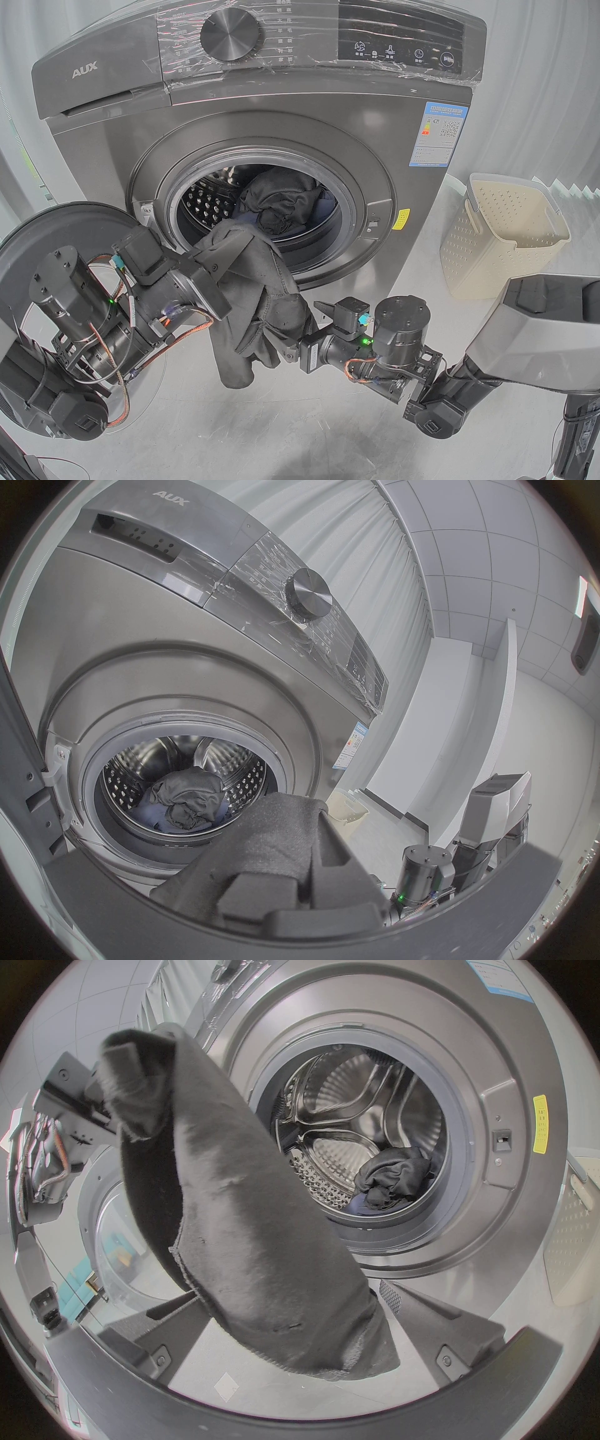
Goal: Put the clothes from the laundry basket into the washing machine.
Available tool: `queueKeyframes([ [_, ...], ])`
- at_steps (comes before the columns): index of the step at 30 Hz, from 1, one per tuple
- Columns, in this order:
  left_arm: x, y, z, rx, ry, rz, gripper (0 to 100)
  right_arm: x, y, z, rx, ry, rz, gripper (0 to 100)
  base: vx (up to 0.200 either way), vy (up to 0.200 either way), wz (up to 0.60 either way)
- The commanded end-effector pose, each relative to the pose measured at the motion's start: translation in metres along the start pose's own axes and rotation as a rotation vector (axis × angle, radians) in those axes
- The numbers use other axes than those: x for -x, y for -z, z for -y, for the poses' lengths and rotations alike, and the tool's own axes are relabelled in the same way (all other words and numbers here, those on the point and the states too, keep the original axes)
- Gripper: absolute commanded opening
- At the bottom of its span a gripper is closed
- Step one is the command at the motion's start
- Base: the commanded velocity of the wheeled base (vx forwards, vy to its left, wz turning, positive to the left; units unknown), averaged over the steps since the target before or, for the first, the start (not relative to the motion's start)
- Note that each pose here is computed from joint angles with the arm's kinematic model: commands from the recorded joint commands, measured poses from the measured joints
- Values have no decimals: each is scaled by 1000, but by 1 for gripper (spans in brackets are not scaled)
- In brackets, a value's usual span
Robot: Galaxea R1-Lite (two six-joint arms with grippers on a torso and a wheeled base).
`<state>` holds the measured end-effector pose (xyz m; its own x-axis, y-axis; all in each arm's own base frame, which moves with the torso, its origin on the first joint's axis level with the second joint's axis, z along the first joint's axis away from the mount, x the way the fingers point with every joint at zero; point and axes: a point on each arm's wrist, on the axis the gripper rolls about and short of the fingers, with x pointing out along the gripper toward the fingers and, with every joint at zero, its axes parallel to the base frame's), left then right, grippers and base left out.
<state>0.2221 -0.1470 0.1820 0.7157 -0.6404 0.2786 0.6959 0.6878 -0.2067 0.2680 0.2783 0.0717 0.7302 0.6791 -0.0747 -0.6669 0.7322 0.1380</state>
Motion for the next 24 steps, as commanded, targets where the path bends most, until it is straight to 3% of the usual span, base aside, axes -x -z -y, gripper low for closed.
queueKeyframes([
  [1, 0, 0, 1, 2, 2, -1, 0, -2, -5, 13, -3, 37, 19, 100, 0, 0, 0],
  [7, 1, 1, 1, 3, 5, -8, 0, 1, -25, 37, -8, 103, 73, 100, 0, 0, 0],
  [10, 1, 1, 1, 3, 5, -8, 0, 2, -32, 40, -8, 111, 96, 100, 0, 0, 0],
  [14, 2, 3, 1, 4, 5, -12, 0, 1, -38, 39, -9, 108, 117, 100, 0, 0, 0],
  [24, 2, 2, 2, 4, 6, -9, 0, -4, -30, 21, -7, 47, 102, 100, 0, 0, 0],
])
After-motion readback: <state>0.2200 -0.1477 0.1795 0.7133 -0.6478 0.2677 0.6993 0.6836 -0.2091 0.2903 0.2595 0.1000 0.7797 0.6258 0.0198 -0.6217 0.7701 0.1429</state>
